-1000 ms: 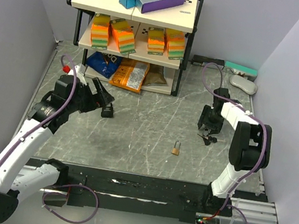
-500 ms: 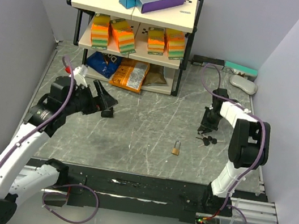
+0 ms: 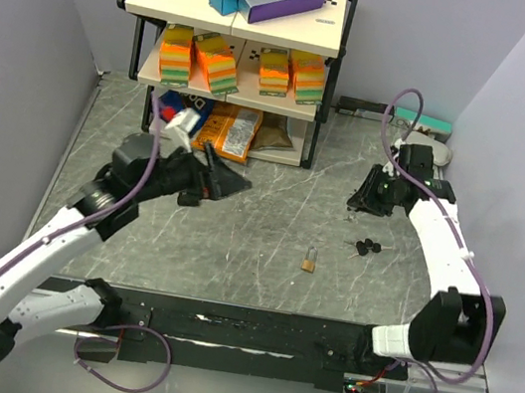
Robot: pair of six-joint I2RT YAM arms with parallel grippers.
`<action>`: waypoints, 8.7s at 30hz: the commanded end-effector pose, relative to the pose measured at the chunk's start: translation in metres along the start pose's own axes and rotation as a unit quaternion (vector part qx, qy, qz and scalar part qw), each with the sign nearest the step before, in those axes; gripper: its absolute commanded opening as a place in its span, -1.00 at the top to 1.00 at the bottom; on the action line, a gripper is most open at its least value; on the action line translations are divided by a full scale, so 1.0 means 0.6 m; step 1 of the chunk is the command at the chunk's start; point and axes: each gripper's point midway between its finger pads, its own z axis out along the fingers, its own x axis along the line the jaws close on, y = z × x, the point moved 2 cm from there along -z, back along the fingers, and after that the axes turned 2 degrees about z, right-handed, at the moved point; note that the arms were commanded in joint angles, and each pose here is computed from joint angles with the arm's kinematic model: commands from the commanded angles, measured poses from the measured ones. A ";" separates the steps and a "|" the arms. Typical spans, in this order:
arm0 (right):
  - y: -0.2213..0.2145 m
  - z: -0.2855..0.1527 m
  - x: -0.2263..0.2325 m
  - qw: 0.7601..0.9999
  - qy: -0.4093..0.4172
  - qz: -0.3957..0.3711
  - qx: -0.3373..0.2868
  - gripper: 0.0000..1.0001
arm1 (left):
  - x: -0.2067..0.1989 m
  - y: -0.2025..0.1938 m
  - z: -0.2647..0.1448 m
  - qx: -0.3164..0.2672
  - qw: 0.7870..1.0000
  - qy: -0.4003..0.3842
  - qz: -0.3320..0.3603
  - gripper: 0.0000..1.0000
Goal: Unlock with the key
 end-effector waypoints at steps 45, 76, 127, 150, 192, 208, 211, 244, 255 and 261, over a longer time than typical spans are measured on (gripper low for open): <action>-0.024 -0.366 0.274 0.910 0.402 0.094 -0.022 1.00 | -0.237 -0.087 0.220 0.021 0.969 -0.215 0.117 -0.20; -0.086 -0.262 0.195 0.928 0.354 -0.078 -0.087 -0.48 | -0.102 -0.207 0.132 0.292 0.907 -0.101 0.288 0.98; -0.240 -0.262 0.272 0.821 0.507 -0.259 0.056 0.66 | -0.155 -0.194 0.077 0.340 0.892 -0.259 0.145 0.98; -0.221 -0.258 0.268 0.837 0.479 -0.265 -0.009 1.00 | -0.135 -0.145 0.102 0.259 0.939 -0.211 0.086 -0.39; -0.133 -0.289 0.286 0.847 0.438 -0.195 -0.231 1.00 | -0.156 -0.027 0.112 0.070 0.974 -0.179 -0.118 -0.53; -0.103 -0.359 0.310 0.813 0.533 -0.078 -0.222 1.00 | -0.189 -0.037 0.087 0.055 0.964 -0.256 -0.052 -0.36; -0.102 -0.360 0.310 0.809 0.541 -0.075 -0.218 1.00 | -0.194 -0.043 0.092 0.064 0.962 -0.262 -0.052 -0.25; -0.116 -0.343 0.310 0.810 0.559 -0.065 -0.165 1.00 | -0.222 -0.046 0.083 0.046 0.950 -0.302 -0.056 0.84; -0.126 -0.341 0.307 0.818 0.549 -0.087 -0.146 1.00 | -0.216 -0.053 0.082 0.061 0.955 -0.288 -0.025 0.98; -0.131 -0.347 0.291 0.822 0.542 -0.113 -0.133 0.27 | -0.200 -0.080 0.073 0.130 0.951 -0.282 0.006 0.98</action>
